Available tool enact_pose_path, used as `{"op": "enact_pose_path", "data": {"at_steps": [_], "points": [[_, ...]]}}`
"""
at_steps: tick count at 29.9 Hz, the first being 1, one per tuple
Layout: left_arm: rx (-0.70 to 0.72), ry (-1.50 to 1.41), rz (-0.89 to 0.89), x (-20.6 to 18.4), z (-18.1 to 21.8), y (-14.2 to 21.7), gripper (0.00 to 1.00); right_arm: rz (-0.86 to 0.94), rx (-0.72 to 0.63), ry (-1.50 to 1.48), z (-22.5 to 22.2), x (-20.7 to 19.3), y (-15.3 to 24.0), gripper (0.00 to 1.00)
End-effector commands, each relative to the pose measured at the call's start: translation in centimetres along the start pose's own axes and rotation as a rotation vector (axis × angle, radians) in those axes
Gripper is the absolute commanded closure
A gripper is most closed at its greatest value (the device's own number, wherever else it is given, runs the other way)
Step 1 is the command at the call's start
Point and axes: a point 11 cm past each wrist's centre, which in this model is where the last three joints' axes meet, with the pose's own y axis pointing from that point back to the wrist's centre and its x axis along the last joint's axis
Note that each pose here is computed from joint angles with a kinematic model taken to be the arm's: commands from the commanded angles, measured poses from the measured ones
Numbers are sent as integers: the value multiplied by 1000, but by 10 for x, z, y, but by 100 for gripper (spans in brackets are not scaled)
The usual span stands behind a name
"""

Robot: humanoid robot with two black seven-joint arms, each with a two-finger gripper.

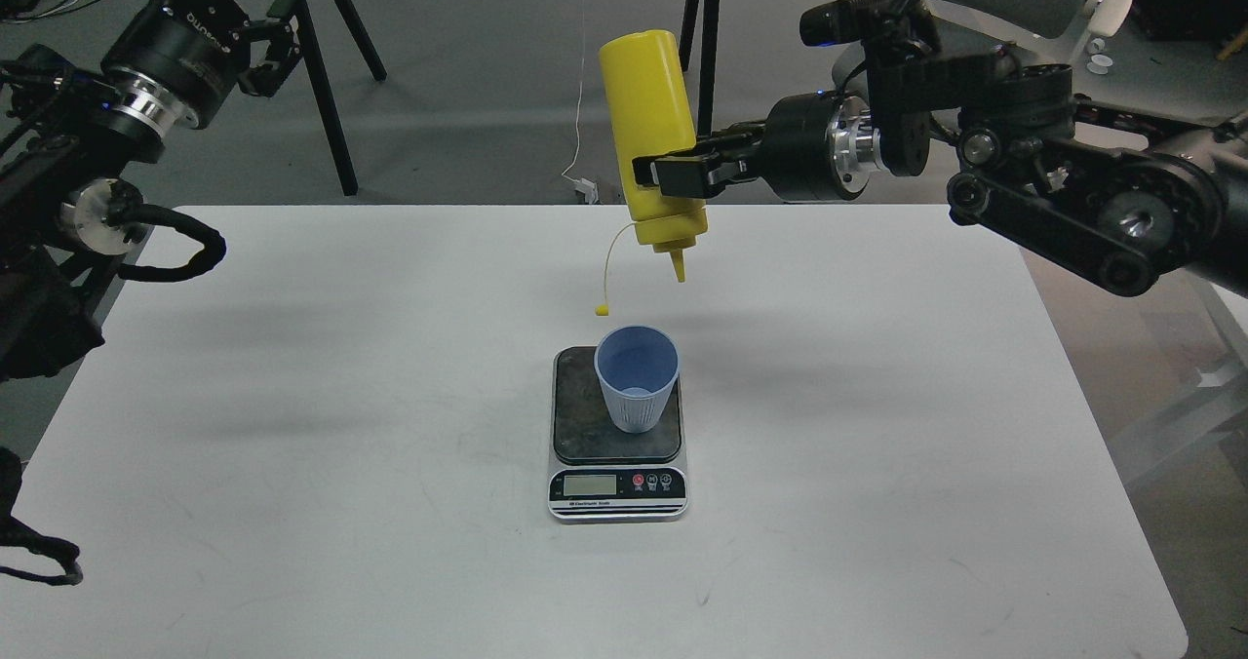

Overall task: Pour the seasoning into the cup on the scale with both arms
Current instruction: 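Tilt the bottle nozzle down and squeeze sauce into the cup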

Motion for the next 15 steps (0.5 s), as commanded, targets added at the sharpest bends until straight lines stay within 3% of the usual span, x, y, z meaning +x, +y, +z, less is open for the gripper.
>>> {"op": "enact_pose_path", "data": {"at_steps": [1, 15], "points": [[1, 2, -4, -2, -1, -1, 6, -9, 5, 33, -7, -2, -7, 44], [-1, -1, -4, -1, 1, -1, 6, -39, 36, 62, -25, -14, -28, 44]]}}
